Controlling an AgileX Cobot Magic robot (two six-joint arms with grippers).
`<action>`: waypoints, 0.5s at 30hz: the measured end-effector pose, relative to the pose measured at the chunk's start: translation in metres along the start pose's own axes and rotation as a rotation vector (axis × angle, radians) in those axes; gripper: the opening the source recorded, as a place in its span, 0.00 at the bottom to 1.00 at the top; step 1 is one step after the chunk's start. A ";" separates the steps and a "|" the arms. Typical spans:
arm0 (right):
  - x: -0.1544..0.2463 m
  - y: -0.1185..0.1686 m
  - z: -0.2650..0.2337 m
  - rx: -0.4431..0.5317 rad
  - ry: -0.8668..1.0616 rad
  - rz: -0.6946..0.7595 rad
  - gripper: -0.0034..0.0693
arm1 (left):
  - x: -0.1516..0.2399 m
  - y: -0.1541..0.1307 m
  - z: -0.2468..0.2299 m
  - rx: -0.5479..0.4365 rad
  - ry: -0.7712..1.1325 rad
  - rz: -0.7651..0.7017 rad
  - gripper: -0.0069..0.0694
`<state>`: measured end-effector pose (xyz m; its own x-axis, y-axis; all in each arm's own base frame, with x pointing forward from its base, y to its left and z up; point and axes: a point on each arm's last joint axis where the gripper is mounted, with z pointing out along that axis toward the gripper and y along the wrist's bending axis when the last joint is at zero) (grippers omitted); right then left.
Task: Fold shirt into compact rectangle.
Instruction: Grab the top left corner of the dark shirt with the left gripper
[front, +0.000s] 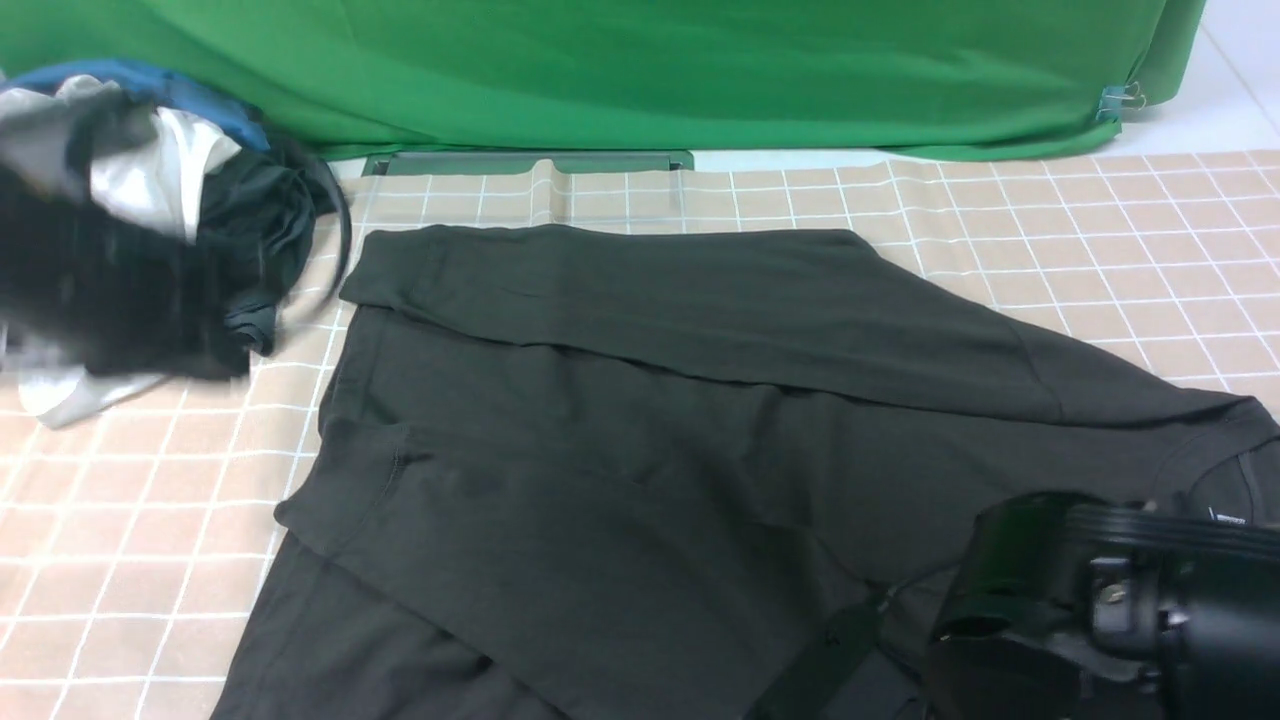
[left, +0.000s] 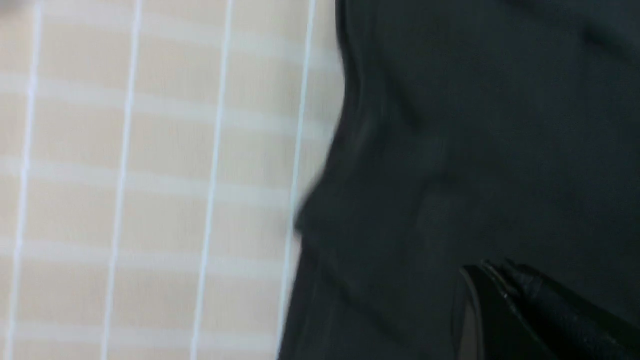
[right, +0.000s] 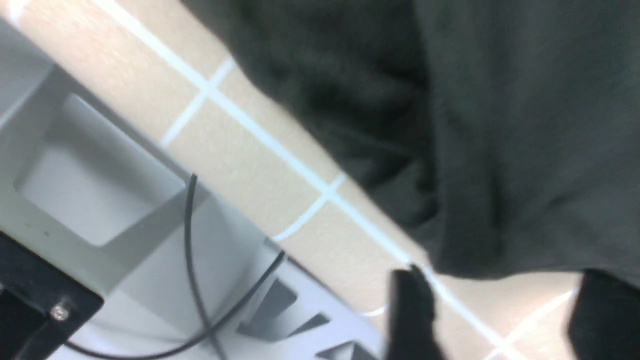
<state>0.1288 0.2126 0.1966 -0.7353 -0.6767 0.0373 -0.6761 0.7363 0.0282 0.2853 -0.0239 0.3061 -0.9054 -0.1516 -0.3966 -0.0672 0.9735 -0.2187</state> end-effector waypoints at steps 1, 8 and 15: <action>0.001 -0.002 -0.008 0.014 -0.041 -0.006 0.46 | -0.018 -0.001 0.006 -0.002 -0.007 0.002 0.11; 0.023 -0.021 -0.060 0.008 -0.269 0.039 0.10 | -0.079 -0.001 0.062 -0.027 0.021 0.015 0.17; 0.052 -0.050 -0.101 -0.020 -0.462 0.167 0.09 | -0.124 0.008 0.137 -0.080 0.014 0.046 0.51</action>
<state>0.1293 0.1408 0.2983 -0.7804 -0.4773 -0.4038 -0.5495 0.8317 0.0788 0.4544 -0.0209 0.2317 -0.9142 -0.1044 -0.3917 -0.0581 0.9900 -0.1282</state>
